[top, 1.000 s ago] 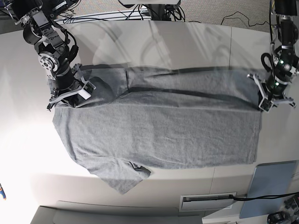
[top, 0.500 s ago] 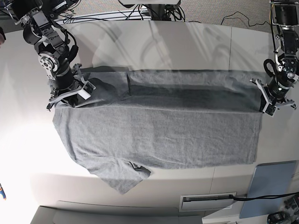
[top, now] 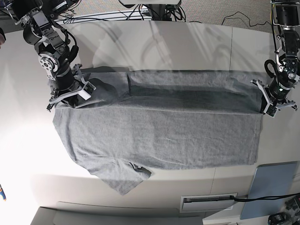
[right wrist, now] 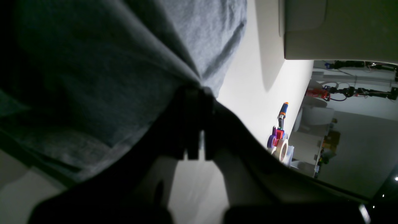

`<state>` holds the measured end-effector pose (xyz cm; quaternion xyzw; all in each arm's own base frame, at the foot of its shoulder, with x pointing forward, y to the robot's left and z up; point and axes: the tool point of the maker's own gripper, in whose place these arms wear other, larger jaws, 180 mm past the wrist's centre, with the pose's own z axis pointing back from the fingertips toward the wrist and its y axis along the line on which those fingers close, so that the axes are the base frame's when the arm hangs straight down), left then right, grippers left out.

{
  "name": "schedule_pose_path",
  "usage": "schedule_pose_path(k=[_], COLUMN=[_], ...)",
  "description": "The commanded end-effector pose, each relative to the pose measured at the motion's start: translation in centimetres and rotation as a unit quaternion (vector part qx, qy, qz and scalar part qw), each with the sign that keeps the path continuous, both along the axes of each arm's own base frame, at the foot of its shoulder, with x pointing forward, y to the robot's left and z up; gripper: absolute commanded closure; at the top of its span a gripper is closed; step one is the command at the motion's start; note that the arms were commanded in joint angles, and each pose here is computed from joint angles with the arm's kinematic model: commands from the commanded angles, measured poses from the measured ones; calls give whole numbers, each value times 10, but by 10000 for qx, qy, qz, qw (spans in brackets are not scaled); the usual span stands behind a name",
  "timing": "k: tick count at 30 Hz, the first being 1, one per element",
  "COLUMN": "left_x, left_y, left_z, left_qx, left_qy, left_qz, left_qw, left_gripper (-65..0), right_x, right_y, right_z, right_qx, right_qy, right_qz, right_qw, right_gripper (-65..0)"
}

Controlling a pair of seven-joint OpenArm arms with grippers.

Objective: Fold the T-shirt properly
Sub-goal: 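Fold the shoulder edge over the shirt body with both grippers, then release the fold and regrasp the folded edge with both grippers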

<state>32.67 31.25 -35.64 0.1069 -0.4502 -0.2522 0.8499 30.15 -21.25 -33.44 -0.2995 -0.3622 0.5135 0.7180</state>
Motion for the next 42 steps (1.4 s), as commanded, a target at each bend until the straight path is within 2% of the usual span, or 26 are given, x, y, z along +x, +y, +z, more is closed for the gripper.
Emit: schedule_pose_path(k=[1, 2, 4, 5, 6, 7, 9, 12, 13, 14, 15, 16, 17, 19, 20, 23, 26, 33, 38, 42], left_x=[10, 10, 11, 11, 11, 11, 11, 12, 12, 12, 11, 11, 9, 7, 5, -3, -10, -27, -51, -79], left_y=[6, 6, 6, 5, 4, 4, 3, 3, 2, 1, 0, -2, -5, -10, -14, -33, -47, -61, -58, -56], left_z=[20, 20, 20, 20, 21, 21, 22, 22, 22, 23, 22, 21, 20, 17, 14, 4, -7, -40, -70, -86], left_qx=[70, 70, 52, 12, -43, -94, -141, -156, -235, -361, -513, -705, -905, -1202, -1304, -1736, -2139, -2595, -2618, -2588], left_qy=[-295, -293, -298, -308, -323, -335, -346, -356, -356, -346, -308, -258, -222, -133, -43, 324, 622, 863, 1375, 1659], left_qz=[-10, -9, -7, -1, 7, 14, 21, 22, 43, 88, 149, 214, 267, 317, 297, 139, 243, 909, 1154, 1259], left_qw=[9995, 9995, 9995, 9995, 9995, 9994, 9993, 9992, 9991, 9987, 9981, 9969, 9953, 9922, 9910, 9842, 9746, 9576, 9483, 9432], left_gripper=[0, 0, -95, -144, -187, -223, -269, -269, -247, -198, -130, -42, 0, 0, 0, 0, 0, 0, 0, 0], right_x=[9, 9, 11, 12, 14, 14, 15, 15, 15, 16, 16, 16, 16, 16, 15, 10, 2, -12, -29, -43], right_y=[-4, -4, -6, -7, -7, -8, -7, -5, -4, -5, -5, -7, -8, -12, -14, -26, -37, -45, -44, -46], right_z=[14, 15, 19, 21, 23, 25, 27, 26, 26, 27, 27, 28, 28, 31, 31, 27, 18, -43, -72, -82], right_qx=[-73, -69, -9, 23, 55, 99, 156, 346, 458, 569, 650, 689, 745, 899, 999, 1450, 1885, 2621, 2643, 2458], right_qy=[-256, -267, -403, -479, -557, -619, -685, -707, -735, -770, -807, -862, -910, -1046, -1107, -1068, -836, 233, 915, 1258], right_qz=[-4, -6, -97, -145, -193, -238, -288, -380, -451, -536, -634, -737, -870, -1185, -1338, -1851, -2202, -2631, -2867, -3004], right_qw=[9996, 9996, 9991, 9987, 9982, 9977, 9971, 9962, 9952, 9940, 9926, 9912, 9892, 9833, 9797, 9661, 9534, 9282, 9163, 9129], right_gripper=[0, -49, -212, -274, -307, -314, -313, -313, -313, -309, -284, -231, -161, -20, 0, 0, 0, 0, 0, 0])
